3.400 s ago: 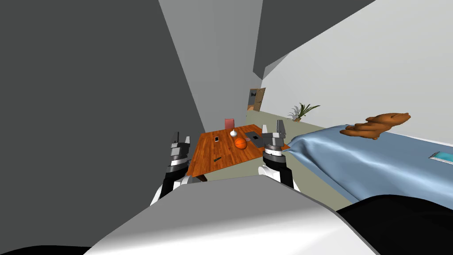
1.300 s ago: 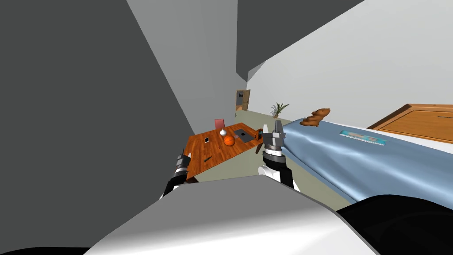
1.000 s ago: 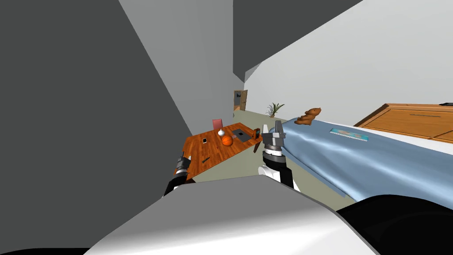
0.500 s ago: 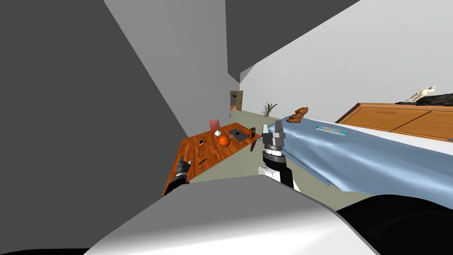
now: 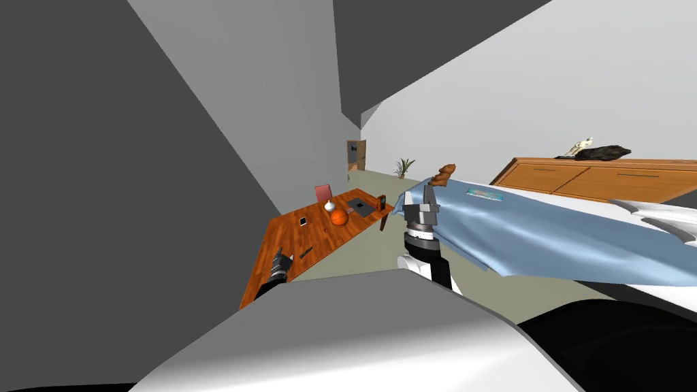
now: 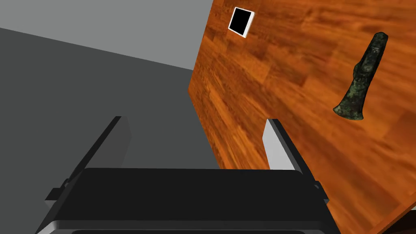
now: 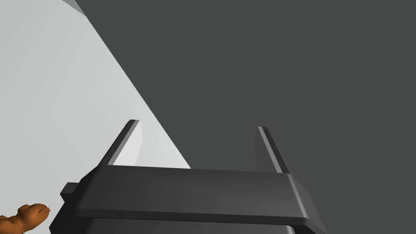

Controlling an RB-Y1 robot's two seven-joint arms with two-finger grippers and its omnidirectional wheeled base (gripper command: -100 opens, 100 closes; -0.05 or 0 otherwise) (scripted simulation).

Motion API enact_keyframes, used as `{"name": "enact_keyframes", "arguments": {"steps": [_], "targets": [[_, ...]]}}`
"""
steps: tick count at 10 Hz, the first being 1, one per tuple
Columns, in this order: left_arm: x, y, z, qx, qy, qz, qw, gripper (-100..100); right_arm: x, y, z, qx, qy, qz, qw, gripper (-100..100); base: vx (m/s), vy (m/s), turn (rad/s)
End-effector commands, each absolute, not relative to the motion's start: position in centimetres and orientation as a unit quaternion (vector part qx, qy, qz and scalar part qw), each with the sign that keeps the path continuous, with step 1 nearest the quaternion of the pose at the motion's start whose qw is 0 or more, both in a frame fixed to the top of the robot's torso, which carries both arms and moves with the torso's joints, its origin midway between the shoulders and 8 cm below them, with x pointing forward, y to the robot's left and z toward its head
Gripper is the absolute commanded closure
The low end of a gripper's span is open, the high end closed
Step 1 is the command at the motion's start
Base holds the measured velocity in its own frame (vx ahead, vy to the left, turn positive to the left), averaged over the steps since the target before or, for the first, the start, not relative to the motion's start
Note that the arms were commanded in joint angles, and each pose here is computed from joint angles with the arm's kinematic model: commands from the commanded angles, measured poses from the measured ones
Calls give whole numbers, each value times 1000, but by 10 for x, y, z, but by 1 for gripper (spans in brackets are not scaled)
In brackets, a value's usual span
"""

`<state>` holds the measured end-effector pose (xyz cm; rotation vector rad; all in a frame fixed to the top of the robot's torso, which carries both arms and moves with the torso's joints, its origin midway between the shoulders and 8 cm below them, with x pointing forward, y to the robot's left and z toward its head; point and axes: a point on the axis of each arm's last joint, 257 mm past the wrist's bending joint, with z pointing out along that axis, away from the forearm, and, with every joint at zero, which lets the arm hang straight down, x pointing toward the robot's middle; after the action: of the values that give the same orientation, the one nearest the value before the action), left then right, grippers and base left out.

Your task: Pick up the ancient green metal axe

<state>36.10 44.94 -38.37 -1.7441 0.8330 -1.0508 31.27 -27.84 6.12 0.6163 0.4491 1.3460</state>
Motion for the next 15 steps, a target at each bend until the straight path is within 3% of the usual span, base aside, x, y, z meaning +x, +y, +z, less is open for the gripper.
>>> {"name": "enact_keyframes", "arguments": {"steps": [1, 15], "targets": [[345, 458, -410, -731, 334, -405, 435, -100, 313, -278, 61, 278, 203, 608, 715, 0, 10, -18, -106], [234, 511, -561, -891, 244, -256, 284, -100, 313, -278, 61, 278, 203, 608, 716, 0, 17, -2, -168]]}}
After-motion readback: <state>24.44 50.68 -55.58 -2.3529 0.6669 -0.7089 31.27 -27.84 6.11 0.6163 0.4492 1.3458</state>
